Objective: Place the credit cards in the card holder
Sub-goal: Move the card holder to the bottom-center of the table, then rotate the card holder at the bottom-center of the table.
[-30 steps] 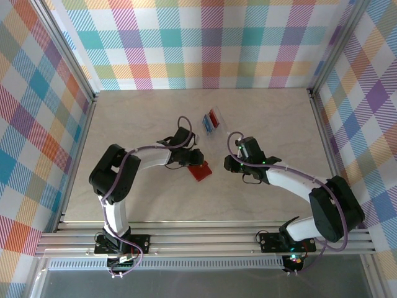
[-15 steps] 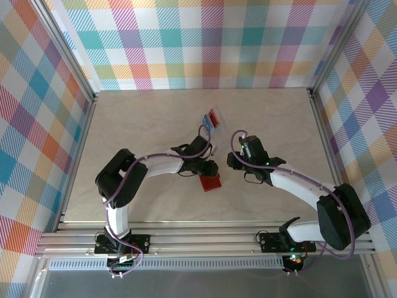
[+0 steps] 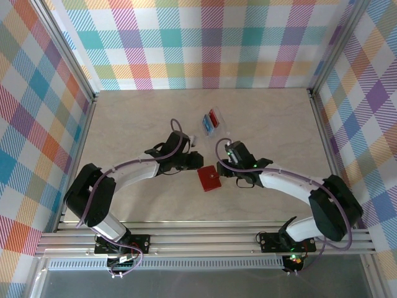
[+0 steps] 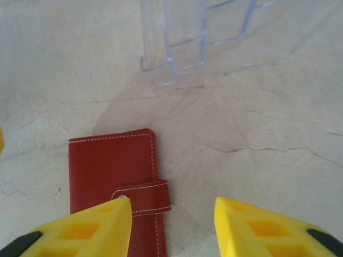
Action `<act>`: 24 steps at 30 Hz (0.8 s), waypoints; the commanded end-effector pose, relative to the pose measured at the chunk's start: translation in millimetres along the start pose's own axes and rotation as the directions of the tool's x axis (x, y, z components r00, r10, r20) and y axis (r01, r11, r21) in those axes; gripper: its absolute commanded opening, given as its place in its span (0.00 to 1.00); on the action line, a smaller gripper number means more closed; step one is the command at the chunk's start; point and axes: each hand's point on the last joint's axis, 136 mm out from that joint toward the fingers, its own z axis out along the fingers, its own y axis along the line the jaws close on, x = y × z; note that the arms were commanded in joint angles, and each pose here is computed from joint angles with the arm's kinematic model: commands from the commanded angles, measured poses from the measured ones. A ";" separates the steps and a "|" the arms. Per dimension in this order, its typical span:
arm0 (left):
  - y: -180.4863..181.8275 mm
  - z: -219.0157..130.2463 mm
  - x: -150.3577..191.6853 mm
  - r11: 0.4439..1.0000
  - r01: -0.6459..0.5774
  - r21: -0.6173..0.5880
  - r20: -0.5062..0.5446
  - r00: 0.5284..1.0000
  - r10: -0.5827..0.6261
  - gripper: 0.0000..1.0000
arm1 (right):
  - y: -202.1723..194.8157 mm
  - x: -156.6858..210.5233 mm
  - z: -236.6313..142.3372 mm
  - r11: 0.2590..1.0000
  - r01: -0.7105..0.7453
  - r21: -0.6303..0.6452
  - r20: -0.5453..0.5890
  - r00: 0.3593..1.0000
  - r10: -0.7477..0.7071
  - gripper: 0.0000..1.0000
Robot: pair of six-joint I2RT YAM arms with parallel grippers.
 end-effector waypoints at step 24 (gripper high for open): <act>54.1 58.3 30.5 0.985 0.035 -0.167 -0.130 0.990 -0.058 0.21 | 42.3 34.4 43.3 0.982 0.177 -0.069 -0.184 0.965 -0.187 0.48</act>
